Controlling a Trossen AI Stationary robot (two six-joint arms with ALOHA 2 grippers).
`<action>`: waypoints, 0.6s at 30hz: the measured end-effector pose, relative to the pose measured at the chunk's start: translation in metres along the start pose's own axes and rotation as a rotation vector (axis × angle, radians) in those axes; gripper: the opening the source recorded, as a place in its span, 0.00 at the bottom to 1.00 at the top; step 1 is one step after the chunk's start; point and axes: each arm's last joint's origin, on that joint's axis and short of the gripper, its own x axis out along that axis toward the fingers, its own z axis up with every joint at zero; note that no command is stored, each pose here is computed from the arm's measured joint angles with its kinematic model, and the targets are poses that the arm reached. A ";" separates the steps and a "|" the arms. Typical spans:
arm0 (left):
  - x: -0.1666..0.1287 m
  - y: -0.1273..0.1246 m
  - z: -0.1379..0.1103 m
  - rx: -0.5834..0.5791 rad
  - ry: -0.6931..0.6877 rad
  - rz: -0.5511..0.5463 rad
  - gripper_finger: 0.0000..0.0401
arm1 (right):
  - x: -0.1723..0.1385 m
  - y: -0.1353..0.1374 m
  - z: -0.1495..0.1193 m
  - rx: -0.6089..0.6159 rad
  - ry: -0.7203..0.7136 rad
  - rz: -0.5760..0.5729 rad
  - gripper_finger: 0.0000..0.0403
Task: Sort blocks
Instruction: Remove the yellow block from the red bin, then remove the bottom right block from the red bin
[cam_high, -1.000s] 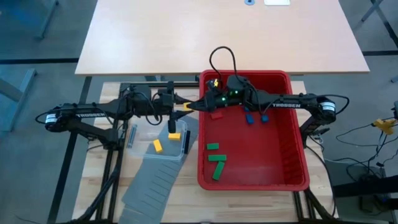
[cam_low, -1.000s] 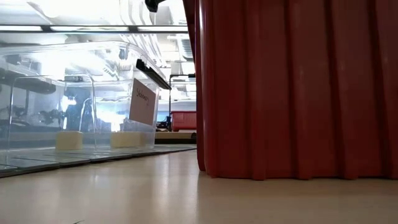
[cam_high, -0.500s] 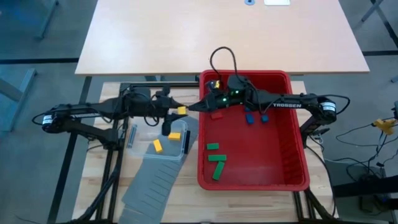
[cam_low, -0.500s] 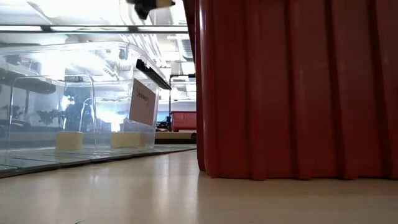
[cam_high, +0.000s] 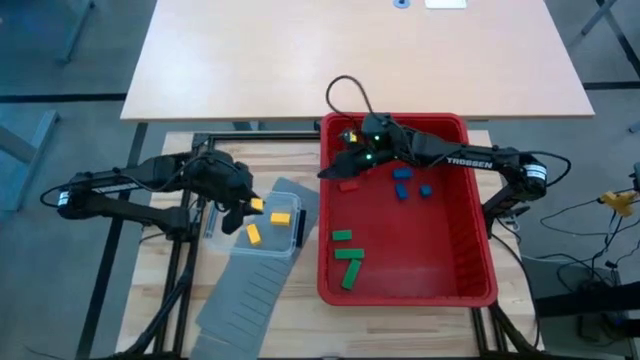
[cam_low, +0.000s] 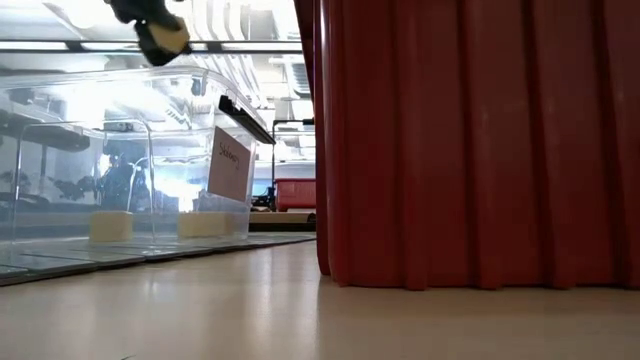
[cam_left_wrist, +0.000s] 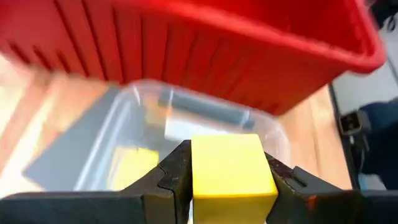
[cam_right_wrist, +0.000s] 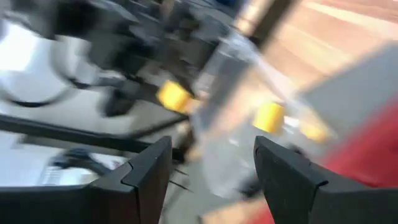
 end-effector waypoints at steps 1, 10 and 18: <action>0.001 0.000 -0.002 -0.020 0.024 0.003 0.28 | -0.002 -0.004 -0.001 0.001 0.019 -0.034 0.50; 0.013 0.005 -0.014 -0.126 0.189 0.030 0.38 | -0.035 -0.039 -0.024 0.027 0.208 -0.497 0.47; 0.028 0.008 -0.013 -0.172 0.247 0.062 0.60 | -0.066 -0.061 -0.042 -0.010 0.337 -0.986 0.47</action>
